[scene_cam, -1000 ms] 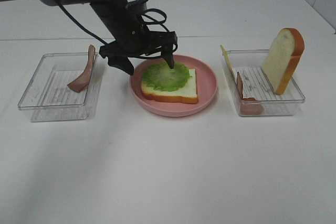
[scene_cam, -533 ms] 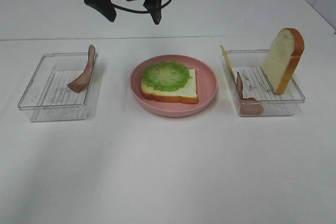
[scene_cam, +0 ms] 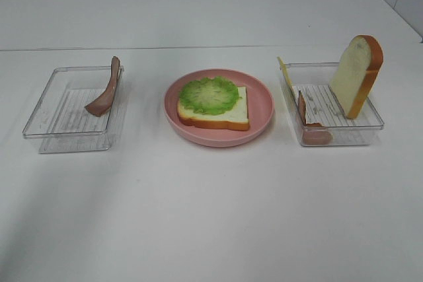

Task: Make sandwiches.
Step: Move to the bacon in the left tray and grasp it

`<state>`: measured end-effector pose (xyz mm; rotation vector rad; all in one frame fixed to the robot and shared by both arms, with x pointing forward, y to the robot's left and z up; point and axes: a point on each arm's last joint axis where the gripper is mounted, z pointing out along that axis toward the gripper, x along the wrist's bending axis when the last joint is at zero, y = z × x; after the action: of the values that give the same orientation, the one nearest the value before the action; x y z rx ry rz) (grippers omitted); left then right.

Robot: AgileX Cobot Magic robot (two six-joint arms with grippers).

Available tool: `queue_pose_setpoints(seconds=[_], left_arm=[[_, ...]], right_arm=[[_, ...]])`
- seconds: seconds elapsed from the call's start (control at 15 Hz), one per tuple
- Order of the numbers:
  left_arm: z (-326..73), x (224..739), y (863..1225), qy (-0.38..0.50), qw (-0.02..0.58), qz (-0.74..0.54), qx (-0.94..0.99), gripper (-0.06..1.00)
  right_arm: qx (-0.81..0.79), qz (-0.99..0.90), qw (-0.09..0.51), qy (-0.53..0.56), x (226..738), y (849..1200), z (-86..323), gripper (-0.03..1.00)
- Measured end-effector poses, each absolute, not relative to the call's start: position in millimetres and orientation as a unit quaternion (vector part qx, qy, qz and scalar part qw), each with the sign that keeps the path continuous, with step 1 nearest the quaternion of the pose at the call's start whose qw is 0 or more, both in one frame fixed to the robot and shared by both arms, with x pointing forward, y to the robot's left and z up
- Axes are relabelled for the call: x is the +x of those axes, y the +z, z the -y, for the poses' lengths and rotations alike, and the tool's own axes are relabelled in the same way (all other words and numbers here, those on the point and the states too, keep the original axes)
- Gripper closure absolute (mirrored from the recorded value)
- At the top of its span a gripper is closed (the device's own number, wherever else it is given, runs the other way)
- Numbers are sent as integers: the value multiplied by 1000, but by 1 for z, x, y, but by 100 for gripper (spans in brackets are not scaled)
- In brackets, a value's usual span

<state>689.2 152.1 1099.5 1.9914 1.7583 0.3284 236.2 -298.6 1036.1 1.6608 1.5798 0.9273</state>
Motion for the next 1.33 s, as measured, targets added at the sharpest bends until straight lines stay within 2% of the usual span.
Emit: queue_pose_setpoints(seconds=[0.27,0.6,0.67,1.0,1.33], left_arm=[[-181,698,1097,112,231,-666,701,4],[-176,719,1035,71,183,-681,705,4],[-176,726,1007,60,157,-696,698,4],[-173,739,960,49,140,-715,683,4],[-171,746,934,48,143,-730,667,4]], right_arm=[[634,-604,328,354,236,1036,299,-1],[634,-604,328,354,236,1036,299,-1],[634,-604,328,354,236,1036,299,-1],[634,-604,328,354,236,1036,299,-1],[634,-604,328,354,236,1036,299,-1]])
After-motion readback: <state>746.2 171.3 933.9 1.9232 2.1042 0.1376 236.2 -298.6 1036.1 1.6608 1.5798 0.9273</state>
